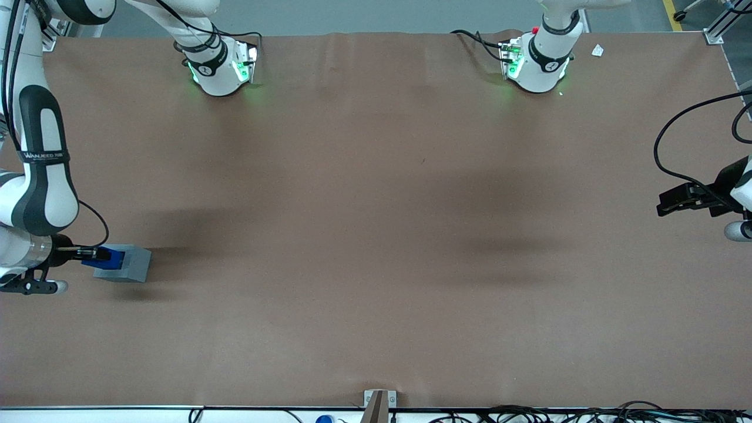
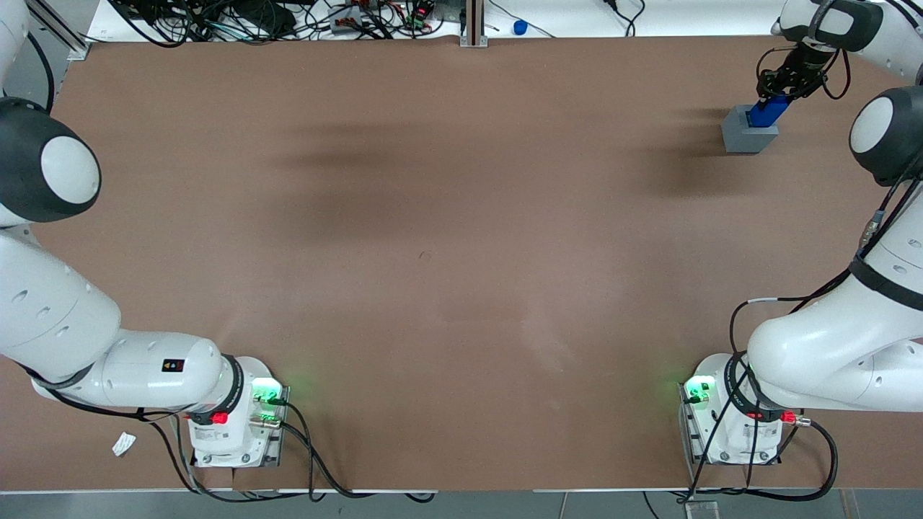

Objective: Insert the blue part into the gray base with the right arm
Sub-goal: 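Lower the blue block into the hole of the gray base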

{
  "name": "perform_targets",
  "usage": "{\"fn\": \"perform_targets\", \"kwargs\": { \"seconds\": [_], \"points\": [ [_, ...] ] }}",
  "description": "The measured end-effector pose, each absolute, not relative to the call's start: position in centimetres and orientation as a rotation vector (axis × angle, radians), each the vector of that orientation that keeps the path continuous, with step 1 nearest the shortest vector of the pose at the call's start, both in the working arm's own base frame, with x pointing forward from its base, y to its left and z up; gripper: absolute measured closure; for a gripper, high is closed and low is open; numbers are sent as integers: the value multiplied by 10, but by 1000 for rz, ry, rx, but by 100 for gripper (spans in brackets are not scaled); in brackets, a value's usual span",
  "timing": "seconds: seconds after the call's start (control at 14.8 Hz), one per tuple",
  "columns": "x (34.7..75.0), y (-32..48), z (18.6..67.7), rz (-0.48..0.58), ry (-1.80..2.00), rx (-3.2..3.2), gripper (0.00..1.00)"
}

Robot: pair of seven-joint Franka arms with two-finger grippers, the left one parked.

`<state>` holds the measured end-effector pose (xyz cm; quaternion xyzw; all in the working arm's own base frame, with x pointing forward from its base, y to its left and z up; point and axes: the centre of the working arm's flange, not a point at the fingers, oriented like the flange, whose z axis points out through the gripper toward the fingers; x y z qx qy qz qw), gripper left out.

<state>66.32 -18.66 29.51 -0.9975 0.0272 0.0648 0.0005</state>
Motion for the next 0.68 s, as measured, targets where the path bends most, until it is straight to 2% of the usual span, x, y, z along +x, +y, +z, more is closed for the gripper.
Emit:
{"fn": "perform_targets", "kwargs": {
  "seconds": [0.68],
  "points": [
    [664, -185, 295, 202, 96, -3131, 49]
  ]
}}
